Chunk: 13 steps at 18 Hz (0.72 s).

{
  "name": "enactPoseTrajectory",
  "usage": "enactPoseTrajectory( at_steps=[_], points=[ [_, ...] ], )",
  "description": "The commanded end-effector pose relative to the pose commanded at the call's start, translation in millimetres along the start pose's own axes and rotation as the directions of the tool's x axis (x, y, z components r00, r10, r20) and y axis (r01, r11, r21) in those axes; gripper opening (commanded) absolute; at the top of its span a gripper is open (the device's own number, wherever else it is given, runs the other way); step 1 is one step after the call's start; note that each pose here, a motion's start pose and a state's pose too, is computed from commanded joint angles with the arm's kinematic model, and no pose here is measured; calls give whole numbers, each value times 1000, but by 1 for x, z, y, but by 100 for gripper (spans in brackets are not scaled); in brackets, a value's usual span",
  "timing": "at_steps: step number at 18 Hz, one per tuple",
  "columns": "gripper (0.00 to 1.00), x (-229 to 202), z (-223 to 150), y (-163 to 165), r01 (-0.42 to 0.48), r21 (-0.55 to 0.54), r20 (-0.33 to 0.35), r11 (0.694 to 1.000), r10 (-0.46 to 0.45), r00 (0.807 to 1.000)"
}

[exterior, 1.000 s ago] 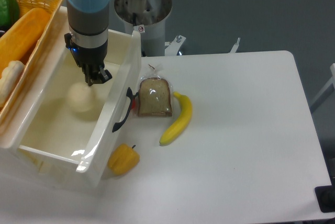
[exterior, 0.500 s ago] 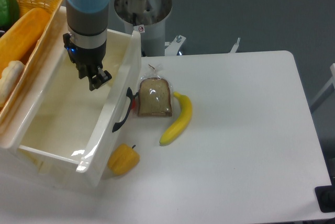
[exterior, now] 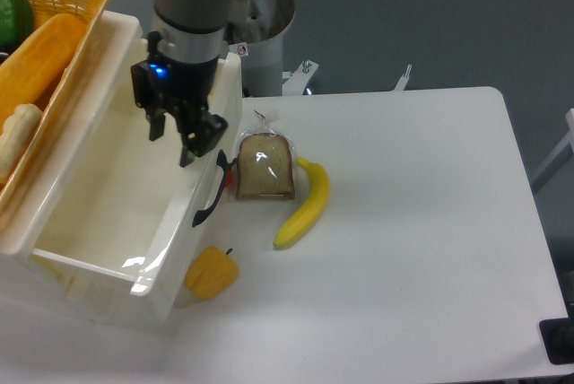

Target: Place the pear in the upper white drawer

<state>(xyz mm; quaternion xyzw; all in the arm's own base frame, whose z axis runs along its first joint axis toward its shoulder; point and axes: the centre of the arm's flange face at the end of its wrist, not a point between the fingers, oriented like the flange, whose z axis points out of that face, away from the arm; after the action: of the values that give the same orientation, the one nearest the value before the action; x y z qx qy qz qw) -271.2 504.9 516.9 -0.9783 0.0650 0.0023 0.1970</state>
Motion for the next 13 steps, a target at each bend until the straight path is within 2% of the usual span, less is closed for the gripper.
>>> enactPoseTrajectory(
  at_steps=[1,3,5,9,13],
  points=[
    [93,-16,-2,8,29,4,32,1000,-29,999],
    [98,-37,13,17,71,-40,65,997,-68,996],
    [100,-67,26,41,116,-119,109,986,-104,989],
    [100,-126,88,81,149,-213,75,966,-136,988],
    [100,-160,131,116,153,-345,91,926,-130,987]
  ],
)
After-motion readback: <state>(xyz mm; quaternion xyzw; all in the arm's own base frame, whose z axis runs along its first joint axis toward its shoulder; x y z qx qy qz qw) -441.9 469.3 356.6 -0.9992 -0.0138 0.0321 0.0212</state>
